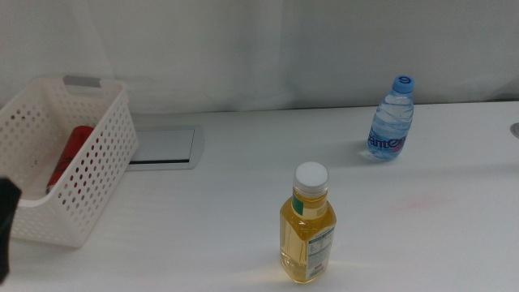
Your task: Use arms to grab the bottles and put them into the dustbin to the left of the table.
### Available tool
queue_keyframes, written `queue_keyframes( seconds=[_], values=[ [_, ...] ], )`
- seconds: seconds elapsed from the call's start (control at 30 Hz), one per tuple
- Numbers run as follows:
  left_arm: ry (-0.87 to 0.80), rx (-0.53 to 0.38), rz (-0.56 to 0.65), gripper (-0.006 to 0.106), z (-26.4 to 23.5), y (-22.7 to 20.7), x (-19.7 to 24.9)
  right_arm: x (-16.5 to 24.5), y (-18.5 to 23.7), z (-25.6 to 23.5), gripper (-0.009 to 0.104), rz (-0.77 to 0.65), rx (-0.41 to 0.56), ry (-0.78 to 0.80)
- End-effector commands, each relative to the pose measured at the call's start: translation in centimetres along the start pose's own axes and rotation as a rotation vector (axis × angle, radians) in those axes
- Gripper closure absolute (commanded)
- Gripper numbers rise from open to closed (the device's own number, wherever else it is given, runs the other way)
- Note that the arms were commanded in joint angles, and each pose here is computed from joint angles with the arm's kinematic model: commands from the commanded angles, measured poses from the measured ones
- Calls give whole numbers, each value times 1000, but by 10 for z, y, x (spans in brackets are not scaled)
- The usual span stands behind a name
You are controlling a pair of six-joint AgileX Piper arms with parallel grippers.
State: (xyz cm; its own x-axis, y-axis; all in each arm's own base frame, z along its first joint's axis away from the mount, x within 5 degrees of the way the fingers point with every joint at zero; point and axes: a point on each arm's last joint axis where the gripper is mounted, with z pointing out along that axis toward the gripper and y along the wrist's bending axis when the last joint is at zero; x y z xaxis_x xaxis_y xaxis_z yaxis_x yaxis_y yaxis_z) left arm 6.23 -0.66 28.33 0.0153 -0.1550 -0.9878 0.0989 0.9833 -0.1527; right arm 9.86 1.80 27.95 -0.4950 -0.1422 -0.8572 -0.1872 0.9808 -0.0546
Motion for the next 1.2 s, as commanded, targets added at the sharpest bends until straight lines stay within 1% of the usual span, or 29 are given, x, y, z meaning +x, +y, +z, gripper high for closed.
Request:
queue_keyframes(
  seconds=[0.0,0.13,0.23,0.3,0.4,0.5,0.53,0.67,0.8,0.87,0.9,1.03,1.17],
  values=[
    [52,13,26,7,7,-5,-24,1,-1,0,-8,-9,10,-12],
    [141,23,16,7,31,-12,-56,0,-1,0,-8,-8,8,-20],
    [172,62,108,7,47,-19,-76,0,-1,0,-8,-8,7,-25],
    [175,105,139,7,56,-25,-86,-1,-1,0,-8,-8,7,-27],
    [182,216,211,7,65,-40,-91,-1,-1,0,-8,-8,6,-33],
    [209,328,236,7,73,-56,-84,-1,-1,0,-8,-8,6,-33],
    [228,401,242,7,76,-68,-79,-1,-1,0,-8,-6,6,-33],
    [249,489,250,7,82,-84,-72,-2,-1,0,-8,14,6,-38],
    [259,518,251,7,87,-92,-57,-2,-1,0,-8,18,6,-40],
    [260,517,213,7,87,-91,-43,-2,-1,0,-8,18,6,-40],
    [254,514,191,7,86,-90,-34,-2,-1,0,-8,13,9,-40],
    [238,504,171,7,80,-82,11,-2,-1,0,-8,11,10,-40],
    [285,515,144,7,71,-78,51,-2,-1,0,-8,11,10,-40]
  ],
)
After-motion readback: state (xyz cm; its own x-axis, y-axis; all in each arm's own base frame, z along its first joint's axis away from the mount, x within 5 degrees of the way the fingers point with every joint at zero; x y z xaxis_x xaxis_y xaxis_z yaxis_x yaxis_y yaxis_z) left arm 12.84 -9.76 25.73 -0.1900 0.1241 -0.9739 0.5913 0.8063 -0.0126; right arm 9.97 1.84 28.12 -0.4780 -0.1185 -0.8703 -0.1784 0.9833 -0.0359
